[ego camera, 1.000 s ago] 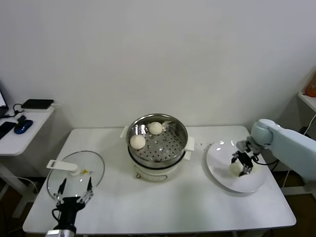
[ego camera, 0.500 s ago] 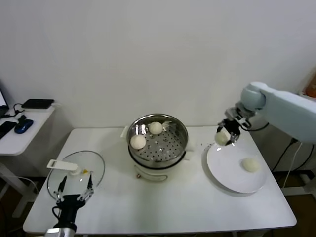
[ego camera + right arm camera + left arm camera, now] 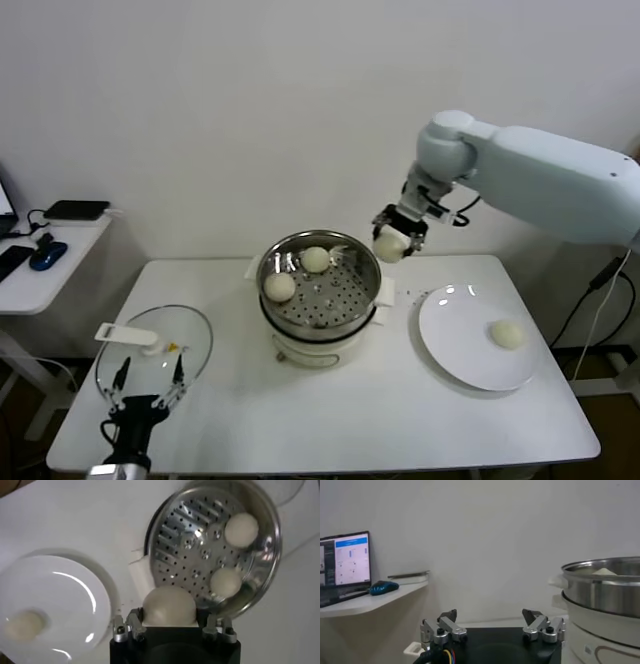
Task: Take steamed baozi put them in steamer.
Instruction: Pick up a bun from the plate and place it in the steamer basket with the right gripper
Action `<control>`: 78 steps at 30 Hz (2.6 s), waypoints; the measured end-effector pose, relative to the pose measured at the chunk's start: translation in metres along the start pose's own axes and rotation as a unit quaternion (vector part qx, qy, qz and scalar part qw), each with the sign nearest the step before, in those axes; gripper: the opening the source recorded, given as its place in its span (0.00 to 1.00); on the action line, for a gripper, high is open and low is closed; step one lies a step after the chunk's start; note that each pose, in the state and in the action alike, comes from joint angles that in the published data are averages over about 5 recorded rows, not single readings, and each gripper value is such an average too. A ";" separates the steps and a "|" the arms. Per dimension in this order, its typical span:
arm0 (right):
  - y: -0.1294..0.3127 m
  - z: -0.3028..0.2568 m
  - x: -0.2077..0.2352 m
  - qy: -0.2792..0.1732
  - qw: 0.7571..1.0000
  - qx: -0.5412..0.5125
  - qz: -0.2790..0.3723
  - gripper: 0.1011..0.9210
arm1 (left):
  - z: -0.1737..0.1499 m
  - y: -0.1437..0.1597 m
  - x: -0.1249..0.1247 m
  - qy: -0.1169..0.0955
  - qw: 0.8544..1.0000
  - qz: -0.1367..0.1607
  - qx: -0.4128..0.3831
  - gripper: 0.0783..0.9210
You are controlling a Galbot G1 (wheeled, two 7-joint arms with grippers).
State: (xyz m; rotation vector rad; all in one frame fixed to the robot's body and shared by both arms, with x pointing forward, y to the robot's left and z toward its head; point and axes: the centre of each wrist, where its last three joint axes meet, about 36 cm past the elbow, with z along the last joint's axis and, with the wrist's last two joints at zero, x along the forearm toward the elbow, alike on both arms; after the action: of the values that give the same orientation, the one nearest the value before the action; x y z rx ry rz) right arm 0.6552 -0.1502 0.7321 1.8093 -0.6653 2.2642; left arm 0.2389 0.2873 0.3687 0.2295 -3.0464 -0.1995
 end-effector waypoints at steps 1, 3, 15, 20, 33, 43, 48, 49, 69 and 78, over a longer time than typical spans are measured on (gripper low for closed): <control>-0.006 -0.007 0.000 0.002 1.000 0.018 0.000 0.70 | 0.000 0.000 0.000 0.000 1.000 0.000 0.000 0.88; -0.018 -0.020 -0.003 0.005 0.999 0.051 0.000 0.70 | -0.001 0.000 0.000 0.000 1.000 0.000 0.000 0.88; -0.056 -0.072 -0.048 0.007 0.984 0.179 -0.009 0.70 | -0.004 0.001 -0.002 -0.002 1.000 -0.002 -0.003 0.88; -0.066 -0.091 -0.071 0.001 0.976 0.217 -0.016 0.70 | -0.002 0.002 -0.002 0.000 1.000 -0.004 -0.006 0.88; -0.073 -0.119 -0.115 -0.011 0.963 0.266 -0.034 0.70 | 0.003 -0.001 -0.002 0.003 1.000 -0.004 -0.013 0.88; -0.065 -0.123 -0.132 -0.015 0.960 0.275 -0.047 0.70 | 0.005 -0.002 -0.002 0.007 1.000 -0.003 -0.010 0.88; -0.063 -0.123 -0.137 -0.016 0.959 0.277 -0.050 0.70 | 0.004 -0.003 -0.004 0.006 1.000 -0.003 -0.009 0.88; -0.063 -0.124 -0.138 -0.016 0.959 0.278 -0.050 0.70 | 0.004 -0.003 -0.004 0.006 1.000 -0.003 -0.009 0.88; -0.069 -0.127 -0.141 -0.006 0.951 0.307 -0.048 0.88 | 0.006 -0.004 -0.006 0.008 1.000 -0.002 -0.008 0.88; -0.067 -0.122 -0.126 -0.008 0.950 0.309 -0.046 0.88 | 0.006 -0.004 -0.006 0.008 1.000 -0.001 -0.008 0.88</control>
State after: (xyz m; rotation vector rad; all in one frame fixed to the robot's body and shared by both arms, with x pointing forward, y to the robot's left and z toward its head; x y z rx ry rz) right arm 0.6060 -0.0194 0.6072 2.0396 0.1642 2.5758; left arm 0.2451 0.2846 0.3622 0.2323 -3.0272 -0.2203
